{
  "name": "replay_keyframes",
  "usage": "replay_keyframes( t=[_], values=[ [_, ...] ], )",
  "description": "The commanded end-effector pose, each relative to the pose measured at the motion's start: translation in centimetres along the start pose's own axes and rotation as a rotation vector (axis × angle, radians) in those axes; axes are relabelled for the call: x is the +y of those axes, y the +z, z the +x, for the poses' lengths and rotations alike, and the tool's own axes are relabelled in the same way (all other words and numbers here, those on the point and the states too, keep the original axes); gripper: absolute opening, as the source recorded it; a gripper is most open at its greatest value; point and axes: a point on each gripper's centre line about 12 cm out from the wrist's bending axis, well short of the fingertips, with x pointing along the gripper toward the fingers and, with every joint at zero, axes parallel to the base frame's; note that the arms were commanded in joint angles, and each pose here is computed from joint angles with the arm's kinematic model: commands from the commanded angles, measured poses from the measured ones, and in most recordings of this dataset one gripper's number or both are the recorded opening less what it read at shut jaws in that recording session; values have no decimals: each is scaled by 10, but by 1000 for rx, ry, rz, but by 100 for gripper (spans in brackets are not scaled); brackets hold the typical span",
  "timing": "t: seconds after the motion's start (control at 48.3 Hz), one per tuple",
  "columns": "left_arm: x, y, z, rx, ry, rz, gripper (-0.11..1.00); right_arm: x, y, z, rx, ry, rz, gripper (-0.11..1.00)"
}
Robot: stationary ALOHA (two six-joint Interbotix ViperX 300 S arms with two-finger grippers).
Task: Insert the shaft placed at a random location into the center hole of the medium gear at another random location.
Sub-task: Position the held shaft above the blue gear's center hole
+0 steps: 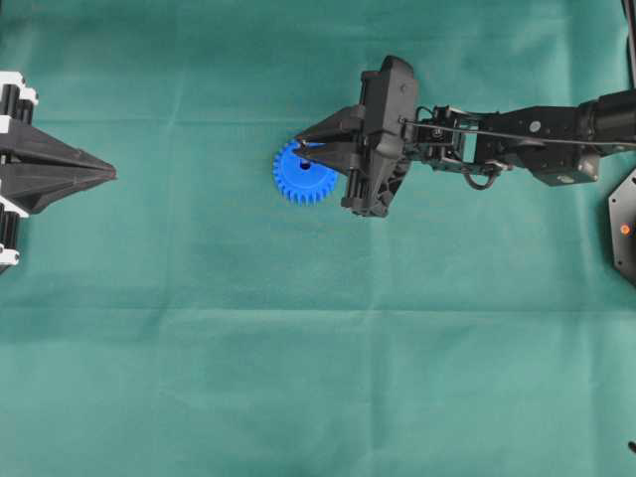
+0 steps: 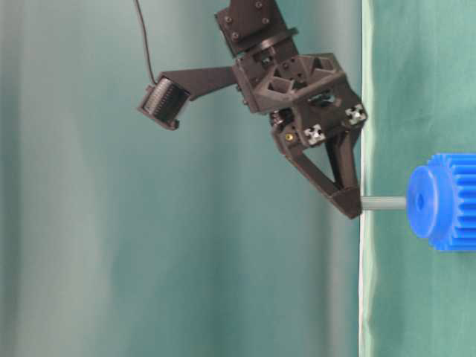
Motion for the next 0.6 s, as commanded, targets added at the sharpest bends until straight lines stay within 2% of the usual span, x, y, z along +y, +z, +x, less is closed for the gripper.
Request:
replay_keyframes(
  t=[0.0,0.373,0.58],
  values=[
    [0,8,3,-18,1,0,0,1,12,3,-41,0,-12,14],
    [0,8,3,-18,1,2,0,1,-4,11,-15,-5,1,14],
    [0,8,3,-18,1,2,0,1,-4,10,-17,-5,1,14]
  ],
)
